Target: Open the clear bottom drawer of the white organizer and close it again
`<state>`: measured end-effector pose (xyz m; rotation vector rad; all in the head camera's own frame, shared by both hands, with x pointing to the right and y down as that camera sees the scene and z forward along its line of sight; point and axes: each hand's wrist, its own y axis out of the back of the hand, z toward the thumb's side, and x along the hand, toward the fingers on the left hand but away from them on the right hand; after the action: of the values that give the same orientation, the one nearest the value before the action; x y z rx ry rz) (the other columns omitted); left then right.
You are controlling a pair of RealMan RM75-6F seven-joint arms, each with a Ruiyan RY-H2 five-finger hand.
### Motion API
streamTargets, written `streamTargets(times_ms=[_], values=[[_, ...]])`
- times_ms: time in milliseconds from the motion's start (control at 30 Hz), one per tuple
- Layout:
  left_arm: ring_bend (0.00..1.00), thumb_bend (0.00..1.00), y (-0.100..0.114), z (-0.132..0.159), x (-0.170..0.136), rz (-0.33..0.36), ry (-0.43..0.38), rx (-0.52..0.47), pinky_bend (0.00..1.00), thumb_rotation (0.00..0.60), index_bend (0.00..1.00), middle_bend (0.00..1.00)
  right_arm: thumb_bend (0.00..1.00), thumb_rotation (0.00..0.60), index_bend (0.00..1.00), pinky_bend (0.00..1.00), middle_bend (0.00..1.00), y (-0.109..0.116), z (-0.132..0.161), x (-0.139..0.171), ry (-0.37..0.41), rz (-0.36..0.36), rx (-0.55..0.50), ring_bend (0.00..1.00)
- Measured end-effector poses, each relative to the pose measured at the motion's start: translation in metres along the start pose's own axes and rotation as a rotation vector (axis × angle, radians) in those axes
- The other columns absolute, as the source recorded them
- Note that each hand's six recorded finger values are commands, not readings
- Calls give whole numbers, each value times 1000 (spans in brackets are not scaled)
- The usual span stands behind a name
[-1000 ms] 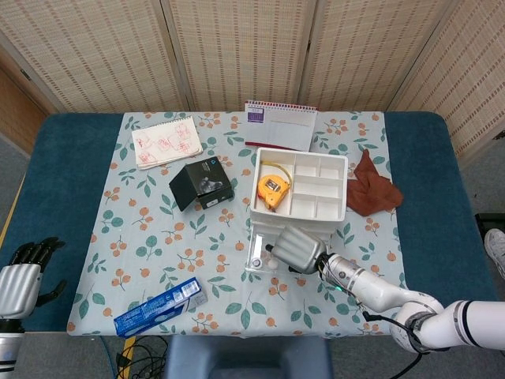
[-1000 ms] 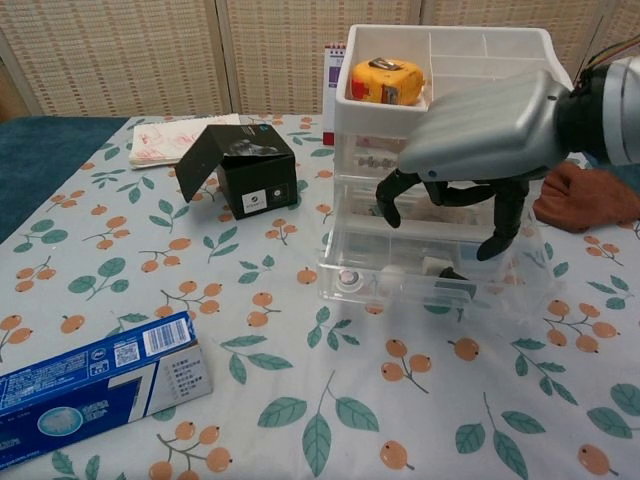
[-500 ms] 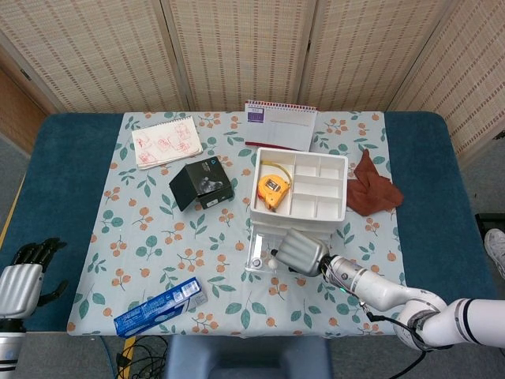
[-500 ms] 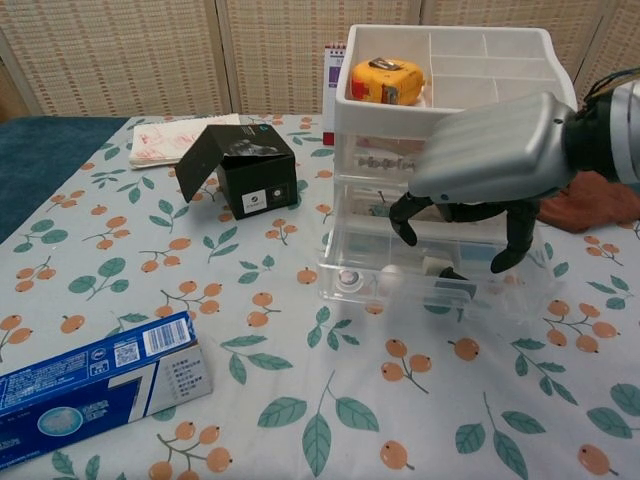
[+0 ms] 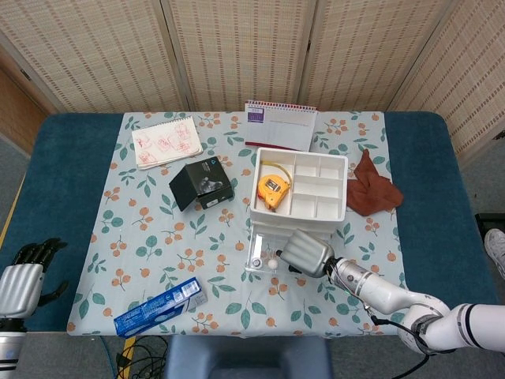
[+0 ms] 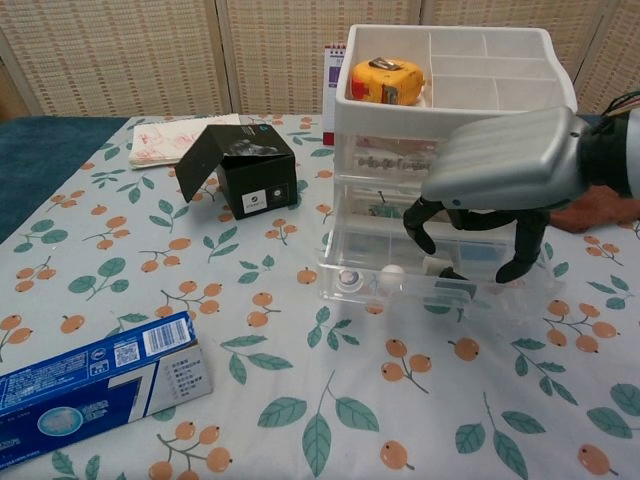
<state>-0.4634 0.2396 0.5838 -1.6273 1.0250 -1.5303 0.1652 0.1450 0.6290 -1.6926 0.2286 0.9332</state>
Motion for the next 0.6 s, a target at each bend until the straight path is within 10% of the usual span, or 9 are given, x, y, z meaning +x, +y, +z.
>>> streamTargets(times_ms=[600], values=[[204, 244, -1, 2, 3, -9, 0, 8, 149, 600, 217, 191, 53, 600, 422, 1000, 920, -17, -3, -1, -3, -37, -51, 1000]])
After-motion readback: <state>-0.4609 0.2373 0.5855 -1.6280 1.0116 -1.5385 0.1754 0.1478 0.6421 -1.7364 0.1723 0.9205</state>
